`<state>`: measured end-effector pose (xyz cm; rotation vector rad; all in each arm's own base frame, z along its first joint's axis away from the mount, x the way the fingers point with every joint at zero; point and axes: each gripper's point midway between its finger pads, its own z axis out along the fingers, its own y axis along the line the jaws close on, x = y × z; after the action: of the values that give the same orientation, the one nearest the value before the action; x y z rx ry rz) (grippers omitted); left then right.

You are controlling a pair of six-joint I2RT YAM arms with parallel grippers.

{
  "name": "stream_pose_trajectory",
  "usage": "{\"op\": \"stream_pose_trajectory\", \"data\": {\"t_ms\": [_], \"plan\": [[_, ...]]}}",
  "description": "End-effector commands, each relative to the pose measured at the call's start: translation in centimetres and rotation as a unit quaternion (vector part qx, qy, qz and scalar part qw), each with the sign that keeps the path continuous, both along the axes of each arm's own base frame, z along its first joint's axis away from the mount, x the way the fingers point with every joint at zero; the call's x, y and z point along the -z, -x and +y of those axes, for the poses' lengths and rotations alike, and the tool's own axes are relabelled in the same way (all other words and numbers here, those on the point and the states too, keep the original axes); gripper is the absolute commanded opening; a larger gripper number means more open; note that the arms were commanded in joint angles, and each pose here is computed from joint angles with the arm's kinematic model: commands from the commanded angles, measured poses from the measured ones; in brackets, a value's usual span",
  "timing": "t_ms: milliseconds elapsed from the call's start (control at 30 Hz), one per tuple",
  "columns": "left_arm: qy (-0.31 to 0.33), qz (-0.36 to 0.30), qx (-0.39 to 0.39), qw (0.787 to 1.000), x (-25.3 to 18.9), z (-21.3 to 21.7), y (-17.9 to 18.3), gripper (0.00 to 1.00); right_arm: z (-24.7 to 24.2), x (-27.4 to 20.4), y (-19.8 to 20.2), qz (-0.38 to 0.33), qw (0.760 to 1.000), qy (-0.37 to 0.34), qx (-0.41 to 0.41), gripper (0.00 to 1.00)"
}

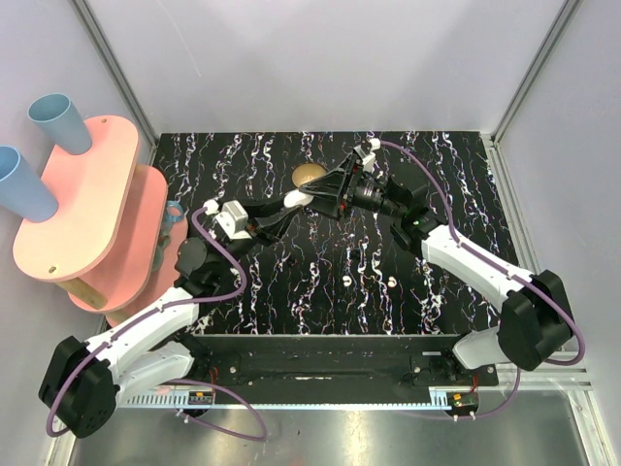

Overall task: Insert the wireless bluetooth earbuds into the charging case
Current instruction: Pass from the left arm to the right

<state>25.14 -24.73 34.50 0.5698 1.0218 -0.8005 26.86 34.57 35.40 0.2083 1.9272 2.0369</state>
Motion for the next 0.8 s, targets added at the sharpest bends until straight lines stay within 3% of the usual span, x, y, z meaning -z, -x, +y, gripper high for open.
{"op": "stream_pose_trajectory", "data": {"t_ms": [0,233,400,767], "plan": [[0.020,-0.037,-0.013,0.999,-2.56,0.38,0.03,0.00,-0.03,-2.81,1.24,-0.030,0.998,-0.037,-0.031,0.60],[0.016,-0.035,-0.011,0.999,-2.52,0.26,0.03,0.00,0.08,-2.70,1.39,-0.025,0.998,-0.042,-0.039,0.39],[0.009,-0.016,-0.003,1.000,-2.06,0.00,0.05,0.13,0.05,-2.92,1.42,-0.031,0.997,-0.052,-0.042,0.24],[0.011,0.000,0.003,1.000,-1.79,-0.16,0.00,0.48,0.06,-2.97,1.51,-0.030,0.997,-0.056,-0.043,0.18]]}}
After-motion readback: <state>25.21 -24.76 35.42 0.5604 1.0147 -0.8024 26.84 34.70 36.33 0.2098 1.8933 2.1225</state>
